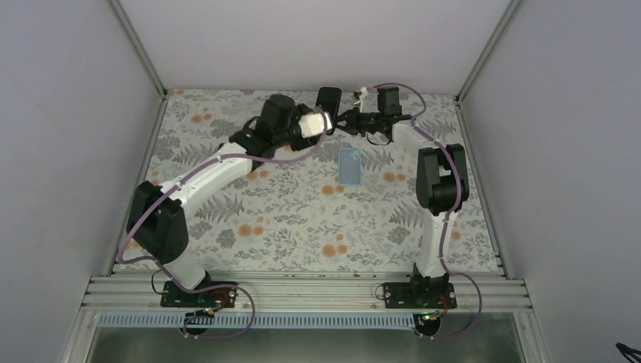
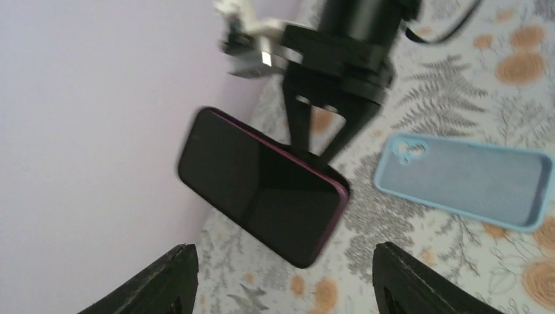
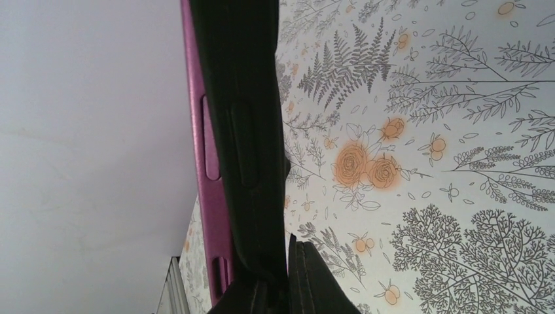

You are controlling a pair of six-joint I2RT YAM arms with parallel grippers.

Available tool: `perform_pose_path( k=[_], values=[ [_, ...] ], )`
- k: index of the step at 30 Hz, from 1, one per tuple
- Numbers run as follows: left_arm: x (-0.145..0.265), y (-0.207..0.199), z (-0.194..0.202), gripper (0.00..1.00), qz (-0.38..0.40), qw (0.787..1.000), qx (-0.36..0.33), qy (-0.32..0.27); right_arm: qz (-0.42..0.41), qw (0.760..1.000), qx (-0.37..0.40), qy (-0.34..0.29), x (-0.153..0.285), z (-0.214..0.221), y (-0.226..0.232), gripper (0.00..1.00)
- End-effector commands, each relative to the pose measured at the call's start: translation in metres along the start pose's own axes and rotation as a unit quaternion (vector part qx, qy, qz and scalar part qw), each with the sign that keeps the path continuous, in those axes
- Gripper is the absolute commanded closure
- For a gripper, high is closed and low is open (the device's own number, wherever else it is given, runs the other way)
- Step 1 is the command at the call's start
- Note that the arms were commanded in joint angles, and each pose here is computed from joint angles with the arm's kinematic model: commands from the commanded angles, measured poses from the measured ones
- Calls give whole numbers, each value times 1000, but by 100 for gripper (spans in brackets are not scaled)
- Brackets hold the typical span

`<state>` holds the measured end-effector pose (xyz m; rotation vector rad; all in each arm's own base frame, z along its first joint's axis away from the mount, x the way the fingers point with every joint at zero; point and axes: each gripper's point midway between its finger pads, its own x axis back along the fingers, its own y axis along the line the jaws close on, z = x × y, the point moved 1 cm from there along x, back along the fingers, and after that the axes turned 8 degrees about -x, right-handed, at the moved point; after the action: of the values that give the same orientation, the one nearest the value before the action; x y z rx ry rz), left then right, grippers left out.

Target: Take the phone out of the phone case

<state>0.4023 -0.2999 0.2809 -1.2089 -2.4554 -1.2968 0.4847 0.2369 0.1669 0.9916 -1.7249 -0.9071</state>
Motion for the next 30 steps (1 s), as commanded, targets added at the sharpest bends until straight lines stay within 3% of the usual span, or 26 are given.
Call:
perform_pose_path(
  k=[1, 14, 30],
  values=[
    [-9, -6, -11, 33, -77, 995, -56, -5, -25, 998, 38, -36, 18, -17, 50, 97],
    [-43, -30, -5, 34, -60, 996, -59, 0, -5, 997, 58, -59, 29, -19, 61, 97],
    [-59, -19, -8, 34, -77, 996, -38, 1, -14, 997, 53, -52, 27, -15, 62, 97]
  ],
)
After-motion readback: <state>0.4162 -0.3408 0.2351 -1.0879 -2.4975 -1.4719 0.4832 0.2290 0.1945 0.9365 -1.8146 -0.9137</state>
